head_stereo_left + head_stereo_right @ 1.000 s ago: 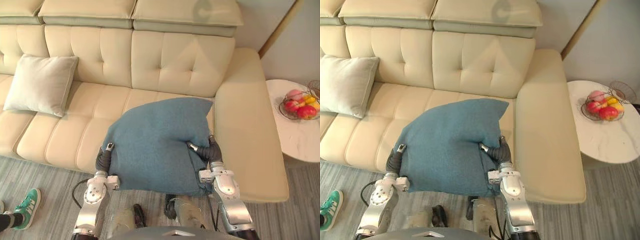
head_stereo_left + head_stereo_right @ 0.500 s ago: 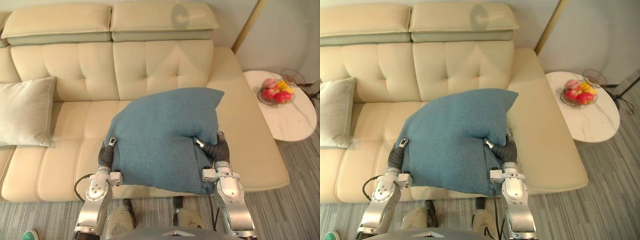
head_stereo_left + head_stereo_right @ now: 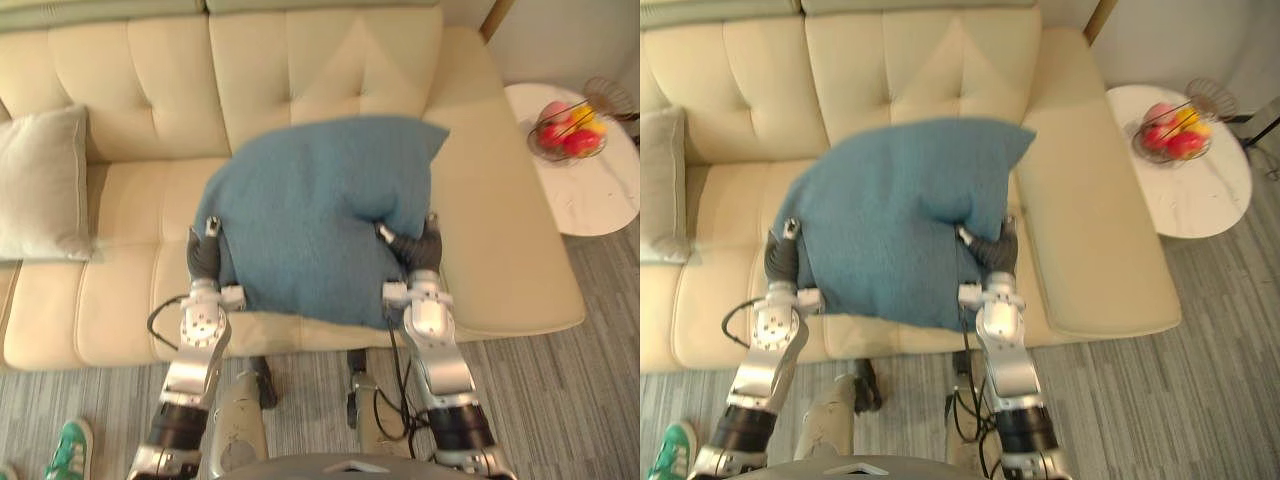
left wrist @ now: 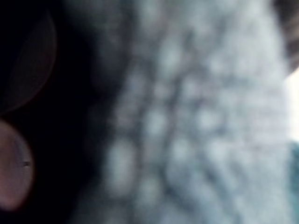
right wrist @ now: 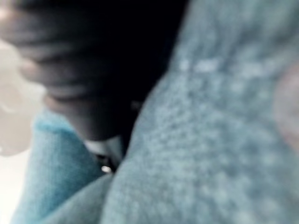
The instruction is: Pick up cushions and gather them together orderly.
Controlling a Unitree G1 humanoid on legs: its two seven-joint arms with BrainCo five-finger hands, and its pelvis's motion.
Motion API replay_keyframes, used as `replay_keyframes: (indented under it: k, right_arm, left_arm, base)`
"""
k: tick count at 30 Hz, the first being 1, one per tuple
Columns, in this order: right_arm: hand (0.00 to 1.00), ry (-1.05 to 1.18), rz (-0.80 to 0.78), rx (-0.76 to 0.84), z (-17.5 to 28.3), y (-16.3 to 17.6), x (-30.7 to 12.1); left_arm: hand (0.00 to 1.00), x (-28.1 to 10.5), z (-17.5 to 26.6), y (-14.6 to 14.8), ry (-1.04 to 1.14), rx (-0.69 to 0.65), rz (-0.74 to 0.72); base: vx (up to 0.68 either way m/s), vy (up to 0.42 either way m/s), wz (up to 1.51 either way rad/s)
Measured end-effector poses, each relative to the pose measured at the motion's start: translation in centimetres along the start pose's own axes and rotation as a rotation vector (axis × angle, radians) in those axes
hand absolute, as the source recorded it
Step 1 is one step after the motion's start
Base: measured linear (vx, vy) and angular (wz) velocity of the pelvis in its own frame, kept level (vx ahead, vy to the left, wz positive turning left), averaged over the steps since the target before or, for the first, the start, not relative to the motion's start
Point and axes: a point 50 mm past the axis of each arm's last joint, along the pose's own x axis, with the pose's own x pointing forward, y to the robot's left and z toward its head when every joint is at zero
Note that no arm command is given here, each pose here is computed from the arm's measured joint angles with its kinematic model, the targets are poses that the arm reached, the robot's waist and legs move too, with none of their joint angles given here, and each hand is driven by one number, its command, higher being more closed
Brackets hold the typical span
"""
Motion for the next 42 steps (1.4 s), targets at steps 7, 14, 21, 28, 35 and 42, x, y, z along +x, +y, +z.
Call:
replay_keyframes:
  k: [7, 14, 21, 28, 35, 42]
  right_arm:
    - [1.00, -0.291, -0.218, 0.088, 7.7, 2.0, 7.2]
    - [1.00, -0.440, -0.384, 0.161, 15.5, 0.9, 12.7]
    - [0.00, -0.548, -0.452, 0.191, 22.5, -0.9, 15.6]
    - [0.00, -0.505, -0.479, 0.143, 23.8, -2.5, 17.6]
    - [0.00, -0.384, -0.346, -0.033, 19.9, -2.3, 19.0]
    - [0.00, -0.317, -0.300, -0.078, 16.7, -2.8, 18.6]
  left_arm:
    - [1.00, 6.9, 10.6, -2.0, -0.391, -0.071, 0.113]
    - [1.00, 11.1, 21.0, -4.4, -0.617, -0.141, 0.116]
    - [0.00, 12.4, 26.6, -5.2, -0.676, -0.187, 0.124]
    - [0.00, 13.8, 25.6, -4.6, -0.586, -0.183, 0.150]
    - [0.00, 15.3, 20.2, -1.2, -0.447, -0.064, 0.194]
    - [0.00, 14.9, 15.3, 1.4, -0.338, -0.026, 0.233]
  base:
    - [-0.09, -0.033, 0.31]
    - [-0.04, -0.068, 0.19]
    - [0.00, -0.049, 0.17]
    - [0.03, -0.058, 0.18]
    - [0.01, -0.088, 0.06]
    - [-0.05, -0.089, -0.01]
